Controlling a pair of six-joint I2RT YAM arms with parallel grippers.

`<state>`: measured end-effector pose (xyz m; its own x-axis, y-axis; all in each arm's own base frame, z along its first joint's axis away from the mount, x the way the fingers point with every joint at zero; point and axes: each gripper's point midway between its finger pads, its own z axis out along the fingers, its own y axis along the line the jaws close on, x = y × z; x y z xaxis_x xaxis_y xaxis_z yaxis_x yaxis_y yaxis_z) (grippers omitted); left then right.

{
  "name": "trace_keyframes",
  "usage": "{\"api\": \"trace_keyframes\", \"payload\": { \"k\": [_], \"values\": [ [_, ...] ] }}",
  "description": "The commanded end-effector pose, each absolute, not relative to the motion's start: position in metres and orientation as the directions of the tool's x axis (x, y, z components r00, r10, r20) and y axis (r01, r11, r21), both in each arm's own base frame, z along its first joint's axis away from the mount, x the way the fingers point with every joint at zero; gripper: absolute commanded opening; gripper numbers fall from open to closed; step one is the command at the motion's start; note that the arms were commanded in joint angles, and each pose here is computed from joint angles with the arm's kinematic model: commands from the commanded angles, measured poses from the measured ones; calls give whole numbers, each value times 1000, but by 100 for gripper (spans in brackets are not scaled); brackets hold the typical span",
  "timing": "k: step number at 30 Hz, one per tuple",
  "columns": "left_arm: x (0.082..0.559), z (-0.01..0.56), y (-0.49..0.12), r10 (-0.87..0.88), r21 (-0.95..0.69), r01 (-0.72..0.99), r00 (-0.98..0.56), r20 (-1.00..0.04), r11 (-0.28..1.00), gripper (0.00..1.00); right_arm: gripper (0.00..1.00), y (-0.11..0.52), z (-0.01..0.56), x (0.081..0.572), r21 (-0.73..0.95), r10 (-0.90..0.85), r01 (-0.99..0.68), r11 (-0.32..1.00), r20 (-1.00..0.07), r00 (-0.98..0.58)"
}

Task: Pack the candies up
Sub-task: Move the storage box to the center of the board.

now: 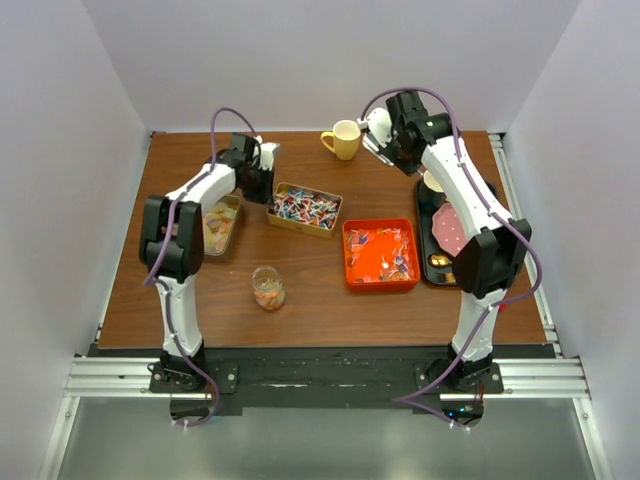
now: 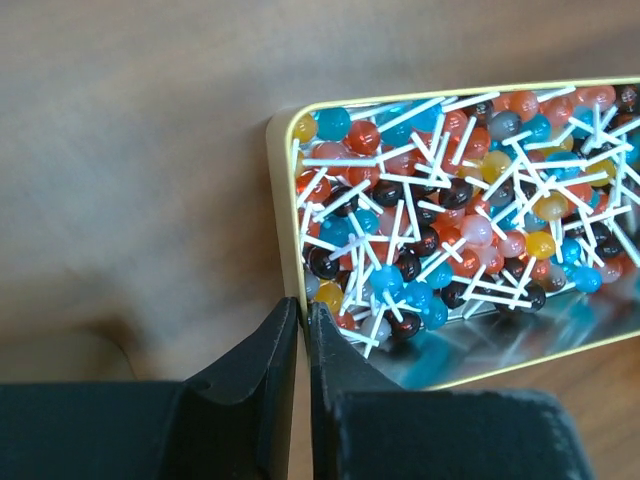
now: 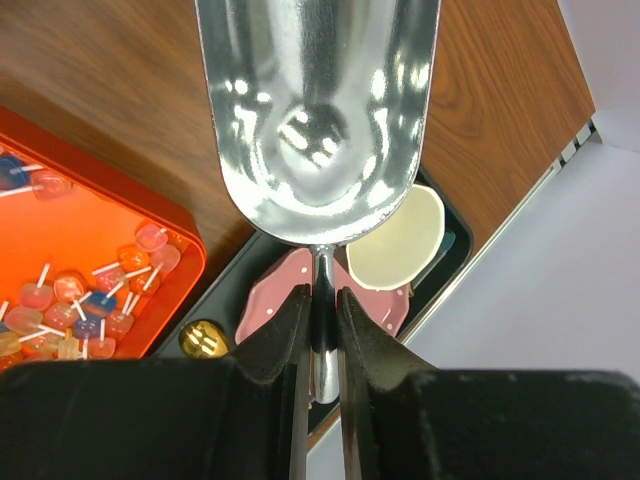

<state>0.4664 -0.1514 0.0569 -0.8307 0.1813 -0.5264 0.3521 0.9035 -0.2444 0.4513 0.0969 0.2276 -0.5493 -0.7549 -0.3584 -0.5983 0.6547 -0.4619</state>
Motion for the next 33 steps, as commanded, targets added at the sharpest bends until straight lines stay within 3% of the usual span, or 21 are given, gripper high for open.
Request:
{"api": "trace_keyframes", "payload": {
  "k": [1, 2, 6, 8, 12, 17, 21, 22, 25, 33],
  "values": [
    [424, 89, -169, 171, -306, 383, -822, -543, 872, 14, 0, 111, 244, 456, -462, -750, -590, 662, -413, -517],
    [419, 90, -171, 171, -312, 385, -824, -540, 869, 20, 0, 114, 243, 455, -461, -752, -595, 659, -412, -514],
    [397, 95, -179, 138, -354, 358, -845, -516, 864, 26, 0, 125, 240, 451, -457, -767, -616, 641, -404, -498],
    [390, 102, -180, 119, -369, 343, -851, -512, 864, 38, 0, 132, 240, 448, -460, -779, -629, 627, -400, -483],
    [376, 123, -171, 108, -371, 330, -854, -509, 868, 51, 0, 141, 241, 439, -450, -809, -676, 584, -388, -441],
    [391, 187, -171, 63, -433, 439, -756, -652, 787, 61, 0, 162, 233, 407, -351, -856, -803, 481, -386, -344],
    [394, 239, -198, -40, -592, 613, -676, -736, 523, 61, 0, 187, 235, 382, -323, -886, -879, 351, -419, -200],
    [379, 254, -207, -47, -642, 663, -681, -731, 386, 61, 0, 192, 236, 379, -342, -894, -882, 325, -416, -168],
    [364, 270, -218, -88, -682, 702, -681, -727, 203, 60, 0, 208, 234, 369, -384, -920, -894, 230, -386, -71],
    [364, 255, -219, -147, -742, 642, -729, -669, 194, 58, 0, 241, 242, 355, -417, -932, -901, 117, -359, 45]
  ]
}}
